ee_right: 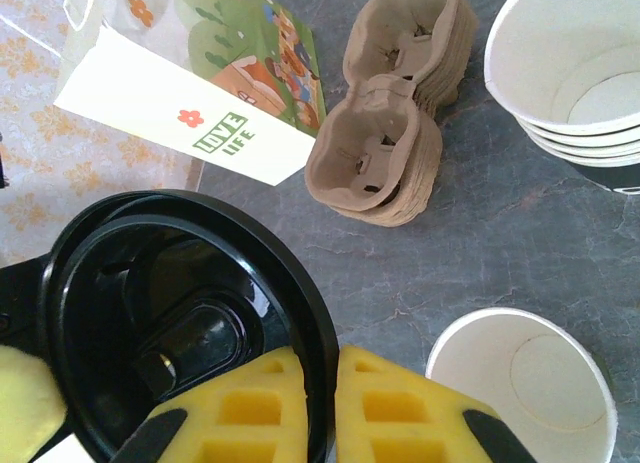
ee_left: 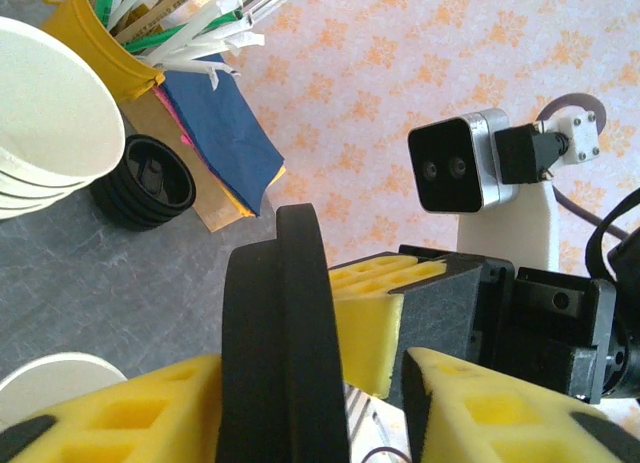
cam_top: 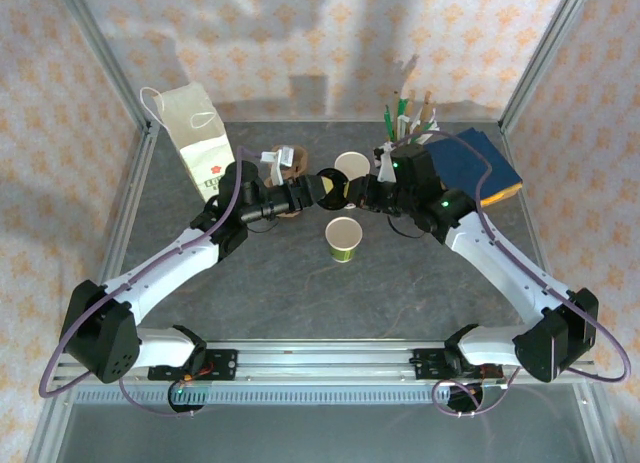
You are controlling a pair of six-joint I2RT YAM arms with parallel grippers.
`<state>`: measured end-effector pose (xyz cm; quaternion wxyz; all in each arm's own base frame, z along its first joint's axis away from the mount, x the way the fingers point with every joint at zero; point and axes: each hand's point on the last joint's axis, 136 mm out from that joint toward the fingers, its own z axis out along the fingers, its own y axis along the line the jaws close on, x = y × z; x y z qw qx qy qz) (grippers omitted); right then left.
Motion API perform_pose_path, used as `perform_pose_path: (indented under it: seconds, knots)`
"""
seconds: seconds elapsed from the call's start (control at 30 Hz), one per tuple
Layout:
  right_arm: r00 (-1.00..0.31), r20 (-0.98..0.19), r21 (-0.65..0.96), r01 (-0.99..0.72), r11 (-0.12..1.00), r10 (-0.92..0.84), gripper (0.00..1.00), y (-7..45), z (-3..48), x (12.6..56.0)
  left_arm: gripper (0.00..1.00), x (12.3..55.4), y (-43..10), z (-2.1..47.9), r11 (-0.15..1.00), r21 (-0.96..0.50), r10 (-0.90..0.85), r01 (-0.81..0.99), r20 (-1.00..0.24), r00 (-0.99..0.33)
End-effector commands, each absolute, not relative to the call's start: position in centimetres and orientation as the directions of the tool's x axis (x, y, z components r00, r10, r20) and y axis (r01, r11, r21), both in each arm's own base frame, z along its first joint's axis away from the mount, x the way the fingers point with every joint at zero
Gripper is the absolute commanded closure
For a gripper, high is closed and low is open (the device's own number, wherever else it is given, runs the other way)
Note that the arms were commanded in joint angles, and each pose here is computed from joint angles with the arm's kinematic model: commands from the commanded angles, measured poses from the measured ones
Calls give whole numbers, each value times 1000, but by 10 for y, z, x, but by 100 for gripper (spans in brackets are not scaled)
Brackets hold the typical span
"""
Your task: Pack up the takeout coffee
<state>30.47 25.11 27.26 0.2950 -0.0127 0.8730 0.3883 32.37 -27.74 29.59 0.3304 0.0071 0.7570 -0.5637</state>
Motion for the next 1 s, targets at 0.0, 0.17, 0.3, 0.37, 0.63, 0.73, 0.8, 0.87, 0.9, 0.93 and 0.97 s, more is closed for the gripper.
perform_pose_path:
  seconds: [0.0,0.17,0.3,0.37,0.63,0.73,0.8,0.87,0.9,0.93,0.97]
  knots:
    - [-804,-552,678,-278,680,222,89,255,288,307,57,324,-279,312,348,-834,-372,429,-543,-753]
    - [-800,-555,684,-284,672,227,87,256,290,307,72,323,-279,311,340,-835,-376,433,-542,-751]
    - [-784,-575,683,-303,664,233,79,255,297,307,79,323,-280,314,334,-834,-376,439,-545,-749]
    - [-760,-603,671,-320,669,242,72,251,301,306,80,322,-278,317,332,-831,-380,447,-552,-742]
    - [-547,-804,510,-432,744,234,44,217,336,298,84,322,-266,319,351,-827,-388,439,-555,-736]
    - [-452,-869,429,-487,761,201,40,209,346,294,83,320,-261,320,344,-833,-392,433,-547,-740]
    - [-386,-905,370,-515,773,176,39,205,349,292,83,317,-258,320,332,-842,-393,425,-533,-749]
    - [-319,-938,300,-542,785,138,39,202,350,292,83,315,-255,319,318,-855,-396,409,-512,-762]
    - [-283,-953,258,-569,780,108,40,204,349,290,83,315,-252,317,315,-865,-401,391,-495,-771]
    - [-241,-967,214,-595,775,81,40,205,346,288,83,315,-250,316,310,-873,-405,376,-480,-779]
    - [-211,-976,181,-612,770,62,40,206,343,287,83,315,-247,314,307,-881,-410,360,-464,-785]
